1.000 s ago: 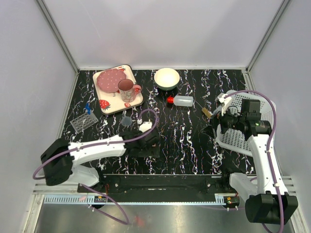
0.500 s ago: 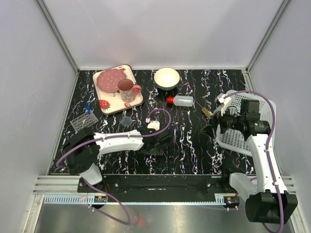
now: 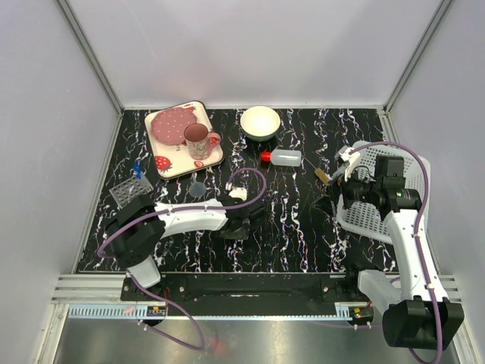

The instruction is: Organize the chemistry lab equipment

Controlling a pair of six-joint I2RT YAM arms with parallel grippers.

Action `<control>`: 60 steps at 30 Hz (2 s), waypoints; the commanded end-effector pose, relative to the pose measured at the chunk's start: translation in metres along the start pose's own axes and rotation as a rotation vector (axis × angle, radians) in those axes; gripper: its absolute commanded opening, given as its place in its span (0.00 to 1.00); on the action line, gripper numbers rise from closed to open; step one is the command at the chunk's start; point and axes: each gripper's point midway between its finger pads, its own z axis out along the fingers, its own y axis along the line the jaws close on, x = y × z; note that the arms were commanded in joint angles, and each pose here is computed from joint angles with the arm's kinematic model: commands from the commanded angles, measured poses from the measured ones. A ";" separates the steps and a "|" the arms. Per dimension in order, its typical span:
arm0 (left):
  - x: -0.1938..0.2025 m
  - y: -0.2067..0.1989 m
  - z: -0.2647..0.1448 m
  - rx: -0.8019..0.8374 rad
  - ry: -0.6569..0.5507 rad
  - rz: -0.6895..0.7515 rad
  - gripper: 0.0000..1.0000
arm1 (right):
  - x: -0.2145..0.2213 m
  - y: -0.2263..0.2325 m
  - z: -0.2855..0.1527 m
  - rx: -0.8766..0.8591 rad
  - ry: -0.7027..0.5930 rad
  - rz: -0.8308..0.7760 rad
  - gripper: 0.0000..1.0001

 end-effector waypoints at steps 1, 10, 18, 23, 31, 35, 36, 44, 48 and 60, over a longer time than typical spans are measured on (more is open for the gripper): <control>-0.016 -0.006 0.001 0.027 -0.029 -0.014 0.53 | -0.005 0.000 0.000 -0.004 -0.022 -0.011 1.00; -0.016 -0.003 0.017 0.029 0.009 -0.011 0.45 | -0.006 -0.001 0.000 -0.001 -0.021 -0.009 1.00; -0.018 0.004 0.018 0.042 0.011 -0.040 0.20 | -0.007 0.000 0.000 -0.014 -0.021 -0.004 1.00; -0.024 0.002 -0.001 0.126 -0.043 -0.083 0.11 | -0.005 0.007 0.001 -0.067 -0.007 -0.007 1.00; -0.059 -0.027 -0.094 0.626 -0.313 -0.145 0.09 | -0.018 0.030 0.012 -0.300 -0.015 0.017 1.00; -0.089 -0.044 -0.149 0.876 -0.476 -0.218 0.10 | -0.028 0.073 0.032 -0.490 0.028 0.003 1.00; -0.092 -0.046 -0.158 0.906 -0.486 -0.228 0.10 | -0.026 0.081 0.039 -0.517 0.065 0.037 1.00; -0.146 -0.074 -0.228 1.143 -0.610 -0.407 0.10 | -0.052 0.107 0.074 -0.571 0.087 0.123 1.00; -0.159 -0.077 -0.228 1.166 -0.625 -0.507 0.09 | -0.065 0.109 0.078 -0.536 0.051 0.226 1.00; -0.173 -0.081 -0.229 1.200 -0.637 -0.617 0.09 | -0.078 0.111 0.092 -0.601 0.059 0.398 0.73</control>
